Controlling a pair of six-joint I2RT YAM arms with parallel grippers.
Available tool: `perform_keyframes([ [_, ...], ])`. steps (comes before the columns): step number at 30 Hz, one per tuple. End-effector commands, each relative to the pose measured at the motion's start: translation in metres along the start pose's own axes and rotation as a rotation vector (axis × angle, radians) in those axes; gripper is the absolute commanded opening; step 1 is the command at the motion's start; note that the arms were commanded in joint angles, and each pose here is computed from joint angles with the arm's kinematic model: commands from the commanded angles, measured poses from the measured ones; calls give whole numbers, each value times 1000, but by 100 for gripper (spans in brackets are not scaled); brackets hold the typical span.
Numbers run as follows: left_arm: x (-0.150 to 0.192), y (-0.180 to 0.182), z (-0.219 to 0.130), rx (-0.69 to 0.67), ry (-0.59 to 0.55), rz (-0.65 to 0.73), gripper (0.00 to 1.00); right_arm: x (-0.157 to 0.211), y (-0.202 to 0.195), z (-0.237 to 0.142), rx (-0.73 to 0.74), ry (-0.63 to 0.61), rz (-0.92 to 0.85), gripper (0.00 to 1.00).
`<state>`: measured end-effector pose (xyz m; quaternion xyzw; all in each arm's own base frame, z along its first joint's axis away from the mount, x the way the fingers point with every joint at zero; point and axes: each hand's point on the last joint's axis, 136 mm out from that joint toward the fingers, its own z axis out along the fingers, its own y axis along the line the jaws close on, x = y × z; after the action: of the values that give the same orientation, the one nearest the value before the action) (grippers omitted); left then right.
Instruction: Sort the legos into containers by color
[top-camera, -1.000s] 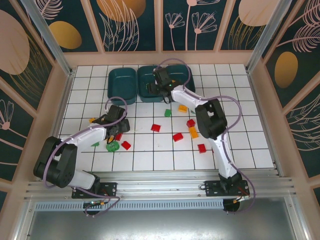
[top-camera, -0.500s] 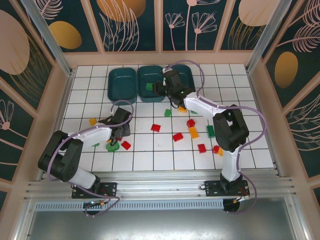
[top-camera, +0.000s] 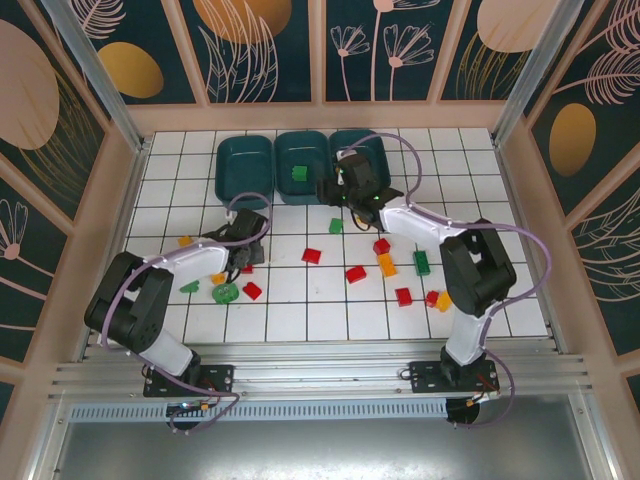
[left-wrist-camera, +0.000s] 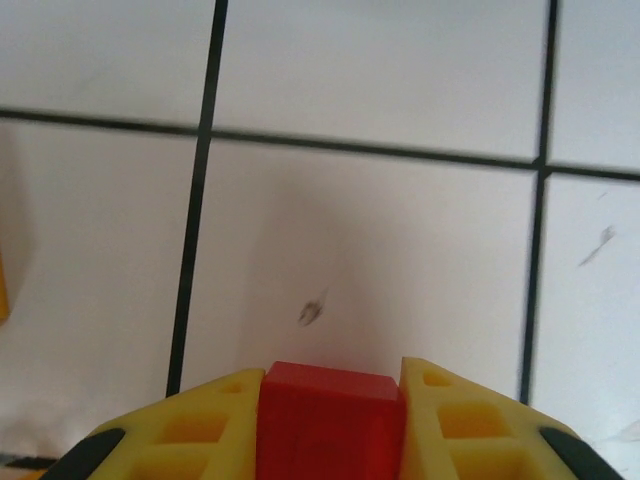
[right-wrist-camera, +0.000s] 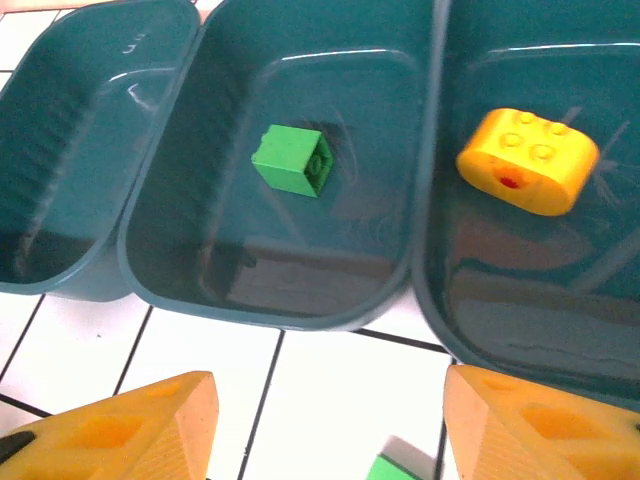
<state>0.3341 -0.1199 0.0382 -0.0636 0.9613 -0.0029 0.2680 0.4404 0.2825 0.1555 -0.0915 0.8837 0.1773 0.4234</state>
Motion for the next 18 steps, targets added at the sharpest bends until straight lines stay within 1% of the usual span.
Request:
perform_keyframes([
  [1,-46,-23,-21,62,-96,-2,6,-6,-26,-15,48,-41,61,61],
  [2,-59,-26,-28,65,-127,-8,5,-3,-28,-18,50,-41,70,61],
  [3,-80,-30,-38,63,-175,-19,5,2,-31,-21,54,-40,80,61],
  [4,-97,-32,-46,49,-212,-30,5,3,-53,-24,90,-45,116,61],
  [5,-112,-33,-52,36,-240,-37,5,6,-61,-27,101,-42,133,61],
  [8,-156,-37,-53,12,-279,-52,3,23,-85,-32,147,-4,167,61],
  [11,-190,-32,-30,45,-255,-98,1,42,-100,-44,183,26,183,62],
  [13,-212,-19,-13,54,-245,-144,1,54,-102,-55,184,37,191,63],
  [15,-227,-14,7,60,-219,-156,1,63,-104,-67,185,40,201,63],
  [18,-239,-16,38,35,-168,-133,3,79,-108,-83,195,57,217,64],
])
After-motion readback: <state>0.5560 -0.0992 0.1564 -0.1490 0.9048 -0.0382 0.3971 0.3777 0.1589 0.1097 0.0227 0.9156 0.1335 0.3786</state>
